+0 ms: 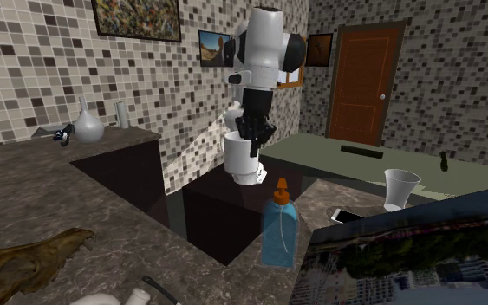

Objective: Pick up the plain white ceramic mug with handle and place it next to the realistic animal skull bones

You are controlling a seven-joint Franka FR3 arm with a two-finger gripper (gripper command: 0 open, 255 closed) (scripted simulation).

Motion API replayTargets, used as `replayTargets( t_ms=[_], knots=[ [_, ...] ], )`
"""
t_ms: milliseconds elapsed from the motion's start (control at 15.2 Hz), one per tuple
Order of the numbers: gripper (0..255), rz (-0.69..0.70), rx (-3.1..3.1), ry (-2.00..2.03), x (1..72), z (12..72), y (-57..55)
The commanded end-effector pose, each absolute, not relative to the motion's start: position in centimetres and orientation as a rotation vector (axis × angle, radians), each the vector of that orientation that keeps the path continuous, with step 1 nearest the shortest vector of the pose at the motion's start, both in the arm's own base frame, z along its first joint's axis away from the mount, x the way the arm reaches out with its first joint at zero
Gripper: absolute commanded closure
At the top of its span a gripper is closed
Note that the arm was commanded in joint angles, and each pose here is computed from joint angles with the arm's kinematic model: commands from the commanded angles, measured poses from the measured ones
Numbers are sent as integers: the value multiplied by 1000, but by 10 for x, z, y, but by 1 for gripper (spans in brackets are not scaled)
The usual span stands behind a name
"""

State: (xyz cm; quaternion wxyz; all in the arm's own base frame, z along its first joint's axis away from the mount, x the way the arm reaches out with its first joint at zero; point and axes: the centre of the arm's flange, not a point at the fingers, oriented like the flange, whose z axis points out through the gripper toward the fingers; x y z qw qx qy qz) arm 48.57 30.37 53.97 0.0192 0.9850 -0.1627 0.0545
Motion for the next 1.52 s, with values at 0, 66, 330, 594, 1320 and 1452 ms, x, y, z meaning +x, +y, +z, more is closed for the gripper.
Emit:
replayTargets(
  t_ms=[0, 66, 330, 594, 1320, 1452],
  knots=[
    [255, 170, 3058, -503, 493, 539, 279],
    [255, 170, 3058, -503, 498, 539, 267],
    [255, 170, 3058, -503, 517, 539, 218],
    [255, 170, 3058, -503, 535, 539, 168],
    [255, 170, 3058, -503, 587, 540, 33],
    [255, 170, 3058, -503, 597, 540, 8]
  ],
)
